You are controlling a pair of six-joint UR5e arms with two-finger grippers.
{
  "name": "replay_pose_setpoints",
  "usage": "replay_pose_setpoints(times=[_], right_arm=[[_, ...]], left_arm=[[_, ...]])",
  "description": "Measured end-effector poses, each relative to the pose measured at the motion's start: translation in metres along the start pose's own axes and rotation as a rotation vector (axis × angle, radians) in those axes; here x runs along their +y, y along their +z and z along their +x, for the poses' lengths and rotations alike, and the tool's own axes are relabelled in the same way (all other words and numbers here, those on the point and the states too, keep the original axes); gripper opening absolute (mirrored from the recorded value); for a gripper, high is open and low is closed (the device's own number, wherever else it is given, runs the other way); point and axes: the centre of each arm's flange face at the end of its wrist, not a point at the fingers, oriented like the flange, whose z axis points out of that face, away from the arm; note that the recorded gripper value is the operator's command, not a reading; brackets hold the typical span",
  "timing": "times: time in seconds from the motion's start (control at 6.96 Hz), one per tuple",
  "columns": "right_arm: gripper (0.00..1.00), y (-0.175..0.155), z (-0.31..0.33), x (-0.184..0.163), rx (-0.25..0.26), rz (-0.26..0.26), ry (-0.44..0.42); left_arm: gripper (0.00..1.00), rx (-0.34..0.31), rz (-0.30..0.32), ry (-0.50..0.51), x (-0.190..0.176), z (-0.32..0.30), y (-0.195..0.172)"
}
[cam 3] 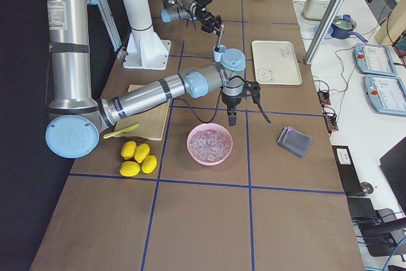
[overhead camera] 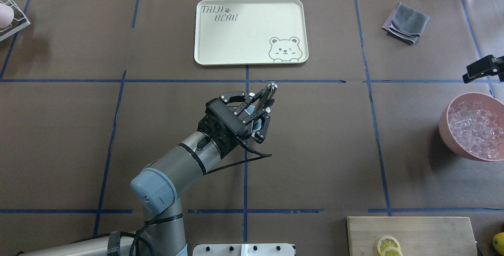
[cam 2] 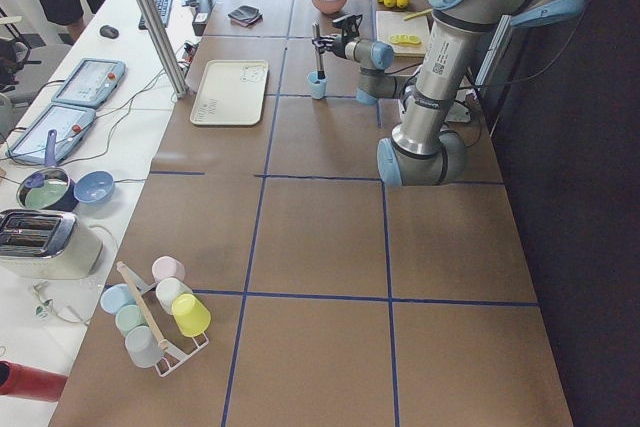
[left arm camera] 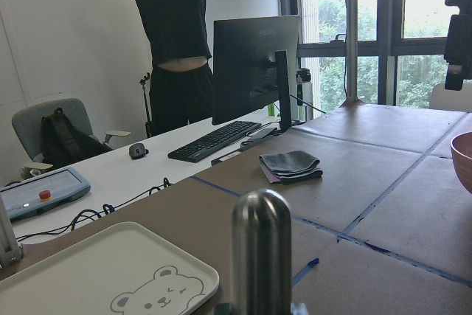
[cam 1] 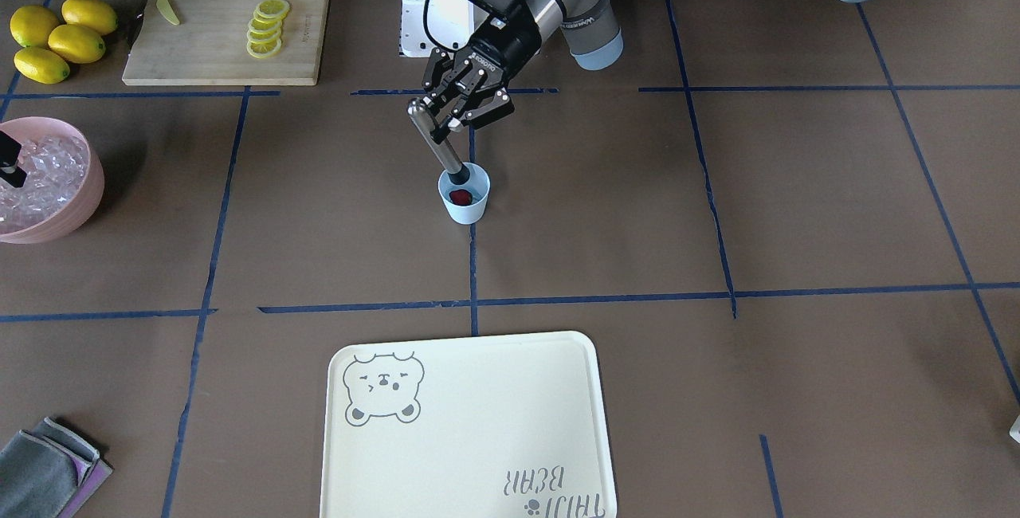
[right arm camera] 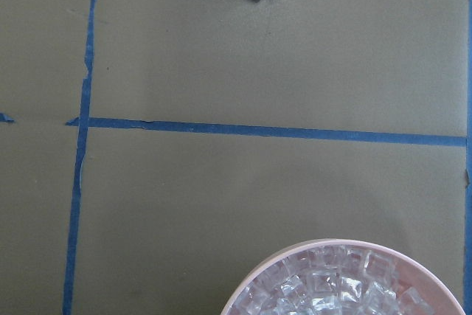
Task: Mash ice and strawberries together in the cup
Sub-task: 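Press the muddler down into the cup, mashing ice and strawberry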
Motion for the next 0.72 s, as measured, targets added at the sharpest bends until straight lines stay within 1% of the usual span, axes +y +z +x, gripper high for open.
replay_pose_setpoints(times=[0.14, 0.43, 0.58, 0.72], right_arm=[[1.00, 0.000, 0.000, 0.000, 0.000, 0.000, 0.000], [1.00, 0.000, 0.001, 0.001, 0.000, -0.001, -0.001], [1.00, -0.001, 0.004, 0.001, -0.002, -0.001, 0.004], [1.00, -0.005, 0.013, 0.001, -0.011, -0.001, 0.014]], left_arm=[[0.00, -0.007, 0.016, -0.006, -0.020, -0.001, -0.004], [0.00, -0.051, 0.028, -0.001, -0.041, -0.014, -0.006], [0.00, -0.085, 0.012, 0.015, -0.049, -0.028, -0.003], [0.00, -0.133, -0.031, 0.027, -0.040, -0.054, -0.002]])
